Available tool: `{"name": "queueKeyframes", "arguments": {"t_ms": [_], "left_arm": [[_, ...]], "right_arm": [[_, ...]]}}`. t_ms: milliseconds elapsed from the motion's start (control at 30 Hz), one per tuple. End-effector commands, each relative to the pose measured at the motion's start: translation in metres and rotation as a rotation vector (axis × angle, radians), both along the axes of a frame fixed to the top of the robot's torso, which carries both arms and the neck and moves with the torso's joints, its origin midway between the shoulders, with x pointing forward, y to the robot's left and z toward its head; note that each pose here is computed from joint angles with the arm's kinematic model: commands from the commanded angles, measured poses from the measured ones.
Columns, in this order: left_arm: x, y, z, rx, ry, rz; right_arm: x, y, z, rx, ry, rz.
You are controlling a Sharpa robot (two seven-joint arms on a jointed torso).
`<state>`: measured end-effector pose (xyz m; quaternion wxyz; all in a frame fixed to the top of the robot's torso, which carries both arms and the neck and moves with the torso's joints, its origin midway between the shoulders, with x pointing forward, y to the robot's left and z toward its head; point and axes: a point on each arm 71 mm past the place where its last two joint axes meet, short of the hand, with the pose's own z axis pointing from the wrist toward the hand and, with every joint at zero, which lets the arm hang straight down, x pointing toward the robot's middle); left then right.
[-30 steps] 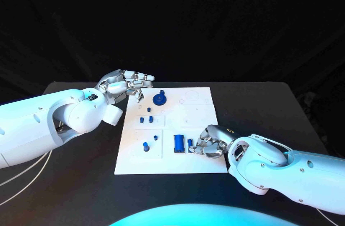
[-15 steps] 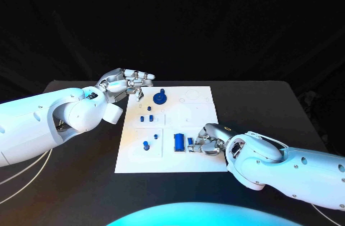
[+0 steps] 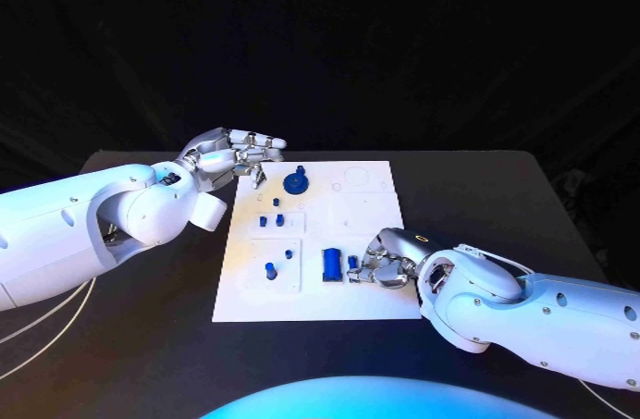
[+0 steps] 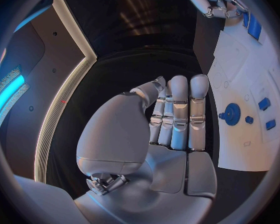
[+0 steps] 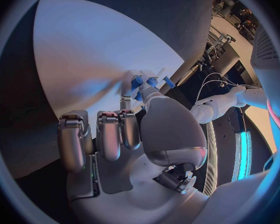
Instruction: Assemble the parts on the task board
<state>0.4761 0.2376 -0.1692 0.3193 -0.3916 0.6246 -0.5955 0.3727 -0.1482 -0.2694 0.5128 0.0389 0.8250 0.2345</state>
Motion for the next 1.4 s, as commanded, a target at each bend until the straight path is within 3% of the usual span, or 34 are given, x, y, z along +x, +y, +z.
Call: {"name": "queueKeyframes", "arguments": {"t_ms": [33, 300, 767, 1233, 1400], "left_arm": [[-0.0004, -0.002, 0.0009, -0.006, -0.006, -0.020], [-0.0002, -0.002, 0.0009, -0.006, -0.006, -0.019], [-0.0003, -0.001, 0.0007, -0.005, -0.004, -0.018], [-0.0007, -0.001, 0.0008, -0.005, -0.003, -0.020], [-0.0008, -0.002, 0.0009, -0.005, -0.004, -0.020]], "right_arm": [[-0.001, -0.001, -0.001, 0.027, -0.011, -0.003], [-0.006, -0.001, 0.004, 0.088, -0.022, 0.008], [-0.012, -0.012, 0.005, 0.071, 0.003, 0.008], [-0.009, -0.013, 0.000, 0.039, 0.026, 0.013], [-0.004, -0.012, -0.004, 0.018, 0.027, 0.008]]}}
